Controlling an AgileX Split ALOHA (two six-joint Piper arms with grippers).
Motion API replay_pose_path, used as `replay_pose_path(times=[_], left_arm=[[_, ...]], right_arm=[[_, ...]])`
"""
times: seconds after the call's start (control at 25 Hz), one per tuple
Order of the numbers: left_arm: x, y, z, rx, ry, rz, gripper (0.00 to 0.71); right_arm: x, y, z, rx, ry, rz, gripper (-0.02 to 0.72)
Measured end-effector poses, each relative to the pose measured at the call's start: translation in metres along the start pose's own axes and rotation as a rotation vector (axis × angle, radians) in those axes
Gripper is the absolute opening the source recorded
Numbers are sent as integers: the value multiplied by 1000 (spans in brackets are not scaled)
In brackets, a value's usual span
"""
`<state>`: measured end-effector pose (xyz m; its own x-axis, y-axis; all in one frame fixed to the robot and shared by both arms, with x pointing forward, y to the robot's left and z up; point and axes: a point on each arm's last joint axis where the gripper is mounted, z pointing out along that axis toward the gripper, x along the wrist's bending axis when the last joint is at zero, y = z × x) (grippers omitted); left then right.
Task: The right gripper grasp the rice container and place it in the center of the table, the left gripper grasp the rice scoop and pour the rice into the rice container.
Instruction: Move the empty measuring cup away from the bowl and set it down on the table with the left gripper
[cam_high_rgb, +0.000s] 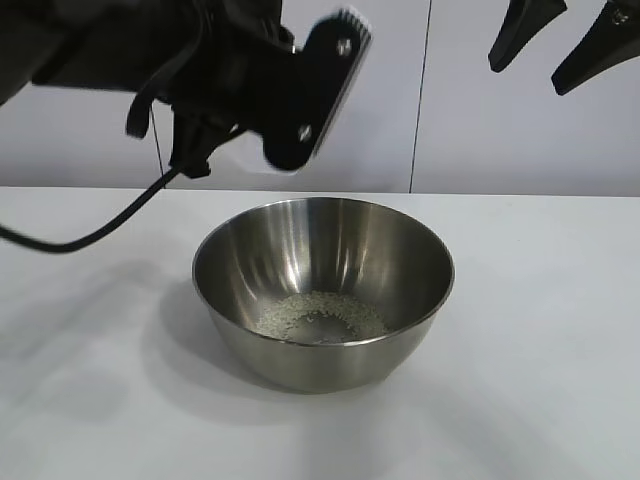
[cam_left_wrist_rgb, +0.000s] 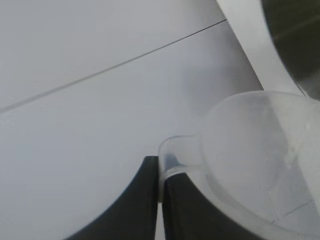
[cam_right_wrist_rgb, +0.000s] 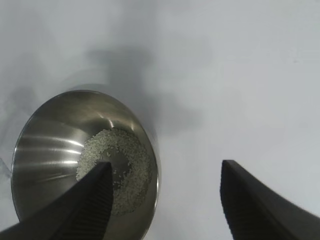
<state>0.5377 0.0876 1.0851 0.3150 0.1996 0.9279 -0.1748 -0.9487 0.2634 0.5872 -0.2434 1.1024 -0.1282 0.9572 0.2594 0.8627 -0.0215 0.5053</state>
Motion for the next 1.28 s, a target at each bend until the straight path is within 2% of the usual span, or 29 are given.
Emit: replay_pose_path(times=[0.12,0.24,0.36,0.6,0.72,0.84,0.92,1.08,1.2,1.28], left_arm=[[22,-19,-2,12,-34,-255,9],[39,-40,-5,18,-18,-414,9],[52,-59,-6,23,11,-633,9],[67,-93,-3,13,42,-1088,9],[74,-114,-2,29,81,-1332,9],[79,-132,-2,20,98,-1517,9],[75,-141,-2,6,59,-1601,9],[47,-162,-3,25,-66,-1670,9],[25,-174,-6,72,-122,-1586,9],[13,-177,-8,91,-152,-1468,9]], right_arm=[[0,0,0,0,0,0,432],[0,0,0,0,0,0,432],[0,0,0,0,0,0,432],[0,0,0,1,0,0,432],[0,0,0,1,0,0,432],[0,0,0,1,0,0,432],[0,0,0,3,0,0,432],[0,0,0,3,0,0,432],[0,0,0,2,0,0,432],[0,0,0,2,0,0,432]])
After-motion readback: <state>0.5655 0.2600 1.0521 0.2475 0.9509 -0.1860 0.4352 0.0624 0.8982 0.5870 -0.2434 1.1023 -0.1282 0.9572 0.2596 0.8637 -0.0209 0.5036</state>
